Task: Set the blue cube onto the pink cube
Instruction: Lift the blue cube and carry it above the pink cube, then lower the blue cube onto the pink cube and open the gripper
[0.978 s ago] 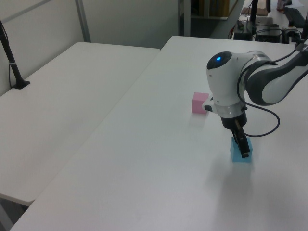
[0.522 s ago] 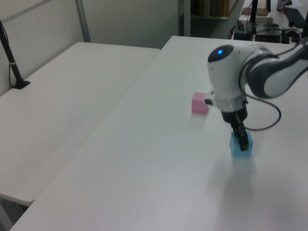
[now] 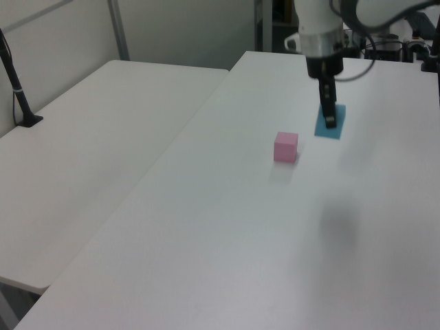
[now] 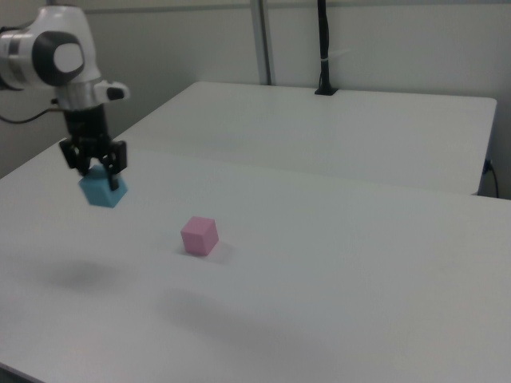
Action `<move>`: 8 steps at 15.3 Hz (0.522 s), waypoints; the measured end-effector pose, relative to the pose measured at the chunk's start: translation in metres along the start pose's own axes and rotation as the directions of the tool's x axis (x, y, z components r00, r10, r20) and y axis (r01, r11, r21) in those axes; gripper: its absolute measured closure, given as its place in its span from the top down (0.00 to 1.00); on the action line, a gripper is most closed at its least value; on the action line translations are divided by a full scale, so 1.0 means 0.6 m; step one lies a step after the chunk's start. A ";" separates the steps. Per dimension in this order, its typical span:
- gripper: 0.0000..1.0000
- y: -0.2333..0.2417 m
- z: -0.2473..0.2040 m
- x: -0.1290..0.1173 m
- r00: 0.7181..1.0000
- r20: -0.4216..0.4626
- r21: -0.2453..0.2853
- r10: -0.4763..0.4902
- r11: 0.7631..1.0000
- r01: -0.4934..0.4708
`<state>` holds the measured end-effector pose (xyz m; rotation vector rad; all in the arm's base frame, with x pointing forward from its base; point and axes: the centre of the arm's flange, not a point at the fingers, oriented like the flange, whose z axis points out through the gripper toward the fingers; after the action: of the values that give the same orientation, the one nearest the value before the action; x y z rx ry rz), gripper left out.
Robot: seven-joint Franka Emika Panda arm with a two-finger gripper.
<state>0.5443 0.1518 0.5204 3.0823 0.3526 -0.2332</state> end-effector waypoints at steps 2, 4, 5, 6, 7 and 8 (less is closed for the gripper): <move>0.59 0.063 -0.022 0.018 0.999 -0.031 0.007 0.039 0.999 -0.038; 0.59 0.123 -0.015 0.047 0.997 -0.032 0.006 0.068 0.998 -0.068; 0.59 0.147 0.000 0.066 0.996 -0.021 0.001 0.082 0.997 -0.082; 0.59 0.170 0.021 0.088 0.996 -0.005 -0.005 0.094 0.996 -0.094; 0.59 0.188 0.047 0.110 0.995 0.014 -0.009 0.100 0.995 -0.100; 0.59 0.201 0.074 0.130 0.994 0.034 -0.012 0.101 0.995 -0.101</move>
<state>0.6403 0.0498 0.4664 3.0707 0.1956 -0.2803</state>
